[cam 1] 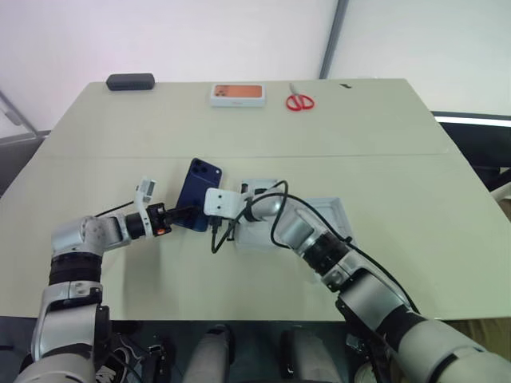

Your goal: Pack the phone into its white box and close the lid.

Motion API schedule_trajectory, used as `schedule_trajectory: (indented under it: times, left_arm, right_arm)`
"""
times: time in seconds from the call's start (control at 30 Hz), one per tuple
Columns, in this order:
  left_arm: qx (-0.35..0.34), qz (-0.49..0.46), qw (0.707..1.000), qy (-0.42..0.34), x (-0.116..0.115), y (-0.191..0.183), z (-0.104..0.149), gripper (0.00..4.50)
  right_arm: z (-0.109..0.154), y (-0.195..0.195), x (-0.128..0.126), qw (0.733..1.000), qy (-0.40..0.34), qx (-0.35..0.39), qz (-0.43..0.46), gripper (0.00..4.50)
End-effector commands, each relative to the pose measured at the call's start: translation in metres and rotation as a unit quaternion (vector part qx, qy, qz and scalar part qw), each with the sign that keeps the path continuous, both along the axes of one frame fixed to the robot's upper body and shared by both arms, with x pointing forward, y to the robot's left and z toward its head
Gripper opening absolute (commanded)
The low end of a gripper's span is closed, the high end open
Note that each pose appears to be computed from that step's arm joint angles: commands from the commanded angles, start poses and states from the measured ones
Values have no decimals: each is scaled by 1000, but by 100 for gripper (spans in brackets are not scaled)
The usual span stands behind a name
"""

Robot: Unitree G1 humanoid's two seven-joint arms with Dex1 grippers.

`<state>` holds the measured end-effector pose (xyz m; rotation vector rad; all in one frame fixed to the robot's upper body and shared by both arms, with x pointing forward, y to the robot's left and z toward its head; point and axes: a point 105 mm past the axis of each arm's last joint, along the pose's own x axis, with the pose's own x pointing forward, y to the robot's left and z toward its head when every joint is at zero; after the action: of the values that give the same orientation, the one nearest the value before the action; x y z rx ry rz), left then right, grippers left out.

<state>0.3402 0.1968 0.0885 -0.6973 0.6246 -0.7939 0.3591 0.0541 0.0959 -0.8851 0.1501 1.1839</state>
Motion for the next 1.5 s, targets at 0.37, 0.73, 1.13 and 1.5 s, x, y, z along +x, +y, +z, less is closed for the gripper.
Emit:
schedule_trajectory:
  times: [0.37, 0.73, 1.13, 1.5]
  left_arm:
    - [-148, 54, 987, 35, -11, 13, 14, 8]
    - [-147, 86, 984, -48, -21, 5, 55, 8]
    - [-131, 71, 988, -36, -26, -19, 51, 8]
    - [-133, 51, 989, -41, -25, -30, 62, 8]
  right_arm:
    - [88, -12, -24, 932, 180, 312, 26, 94]
    - [50, -73, -82, 964, 182, 129, 144, 346]
    - [17, -85, -61, 989, 119, 28, 87, 346]
    - [8, -90, -59, 990, 113, 5, 81, 111]
